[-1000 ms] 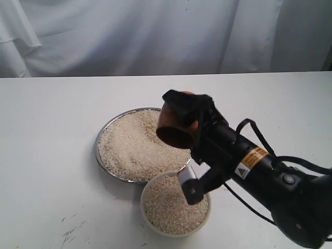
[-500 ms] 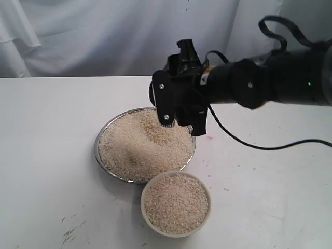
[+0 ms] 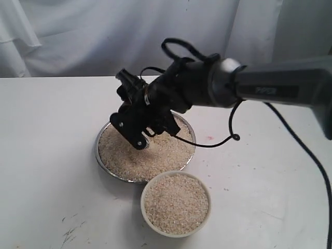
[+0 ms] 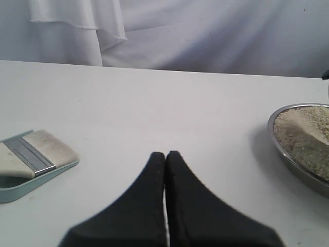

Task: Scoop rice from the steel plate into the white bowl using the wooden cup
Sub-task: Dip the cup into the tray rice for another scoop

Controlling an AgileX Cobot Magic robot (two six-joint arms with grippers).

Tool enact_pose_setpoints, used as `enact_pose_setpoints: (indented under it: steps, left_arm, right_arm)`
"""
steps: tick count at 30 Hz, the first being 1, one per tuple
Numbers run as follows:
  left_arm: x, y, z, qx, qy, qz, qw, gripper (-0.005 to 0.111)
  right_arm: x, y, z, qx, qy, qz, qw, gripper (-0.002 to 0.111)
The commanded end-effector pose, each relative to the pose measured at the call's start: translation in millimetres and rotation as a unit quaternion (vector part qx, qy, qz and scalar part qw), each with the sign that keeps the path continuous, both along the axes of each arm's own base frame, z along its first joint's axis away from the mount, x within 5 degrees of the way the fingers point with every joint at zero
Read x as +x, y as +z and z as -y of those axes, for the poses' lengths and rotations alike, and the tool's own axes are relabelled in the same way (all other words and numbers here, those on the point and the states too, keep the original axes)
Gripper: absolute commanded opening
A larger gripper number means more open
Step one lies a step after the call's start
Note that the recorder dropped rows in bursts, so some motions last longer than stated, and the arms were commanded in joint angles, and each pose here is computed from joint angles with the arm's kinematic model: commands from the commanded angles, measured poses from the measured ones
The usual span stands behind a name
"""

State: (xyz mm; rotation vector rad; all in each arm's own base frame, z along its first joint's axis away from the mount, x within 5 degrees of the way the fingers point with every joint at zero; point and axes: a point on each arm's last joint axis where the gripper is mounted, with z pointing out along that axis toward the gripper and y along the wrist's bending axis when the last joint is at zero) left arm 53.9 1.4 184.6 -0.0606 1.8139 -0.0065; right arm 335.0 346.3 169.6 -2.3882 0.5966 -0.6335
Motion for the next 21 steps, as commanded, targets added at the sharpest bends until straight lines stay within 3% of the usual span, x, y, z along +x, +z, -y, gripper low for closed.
enact_pose_setpoints:
  steps: [1, 21]
  left_arm:
    - [0.1, -0.2, -0.1, -0.001, 0.001, 0.006, 1.000, 0.000]
    - [0.1, -0.2, -0.1, -0.001, 0.001, 0.006, 1.000, 0.000]
  right_arm:
    - [4.6, -18.1, -11.5, -0.036, 0.045, 0.071, 0.996, 0.000]
    - [13.0, -43.2, -38.4, 0.008, 0.042, 0.089, 0.995, 0.000]
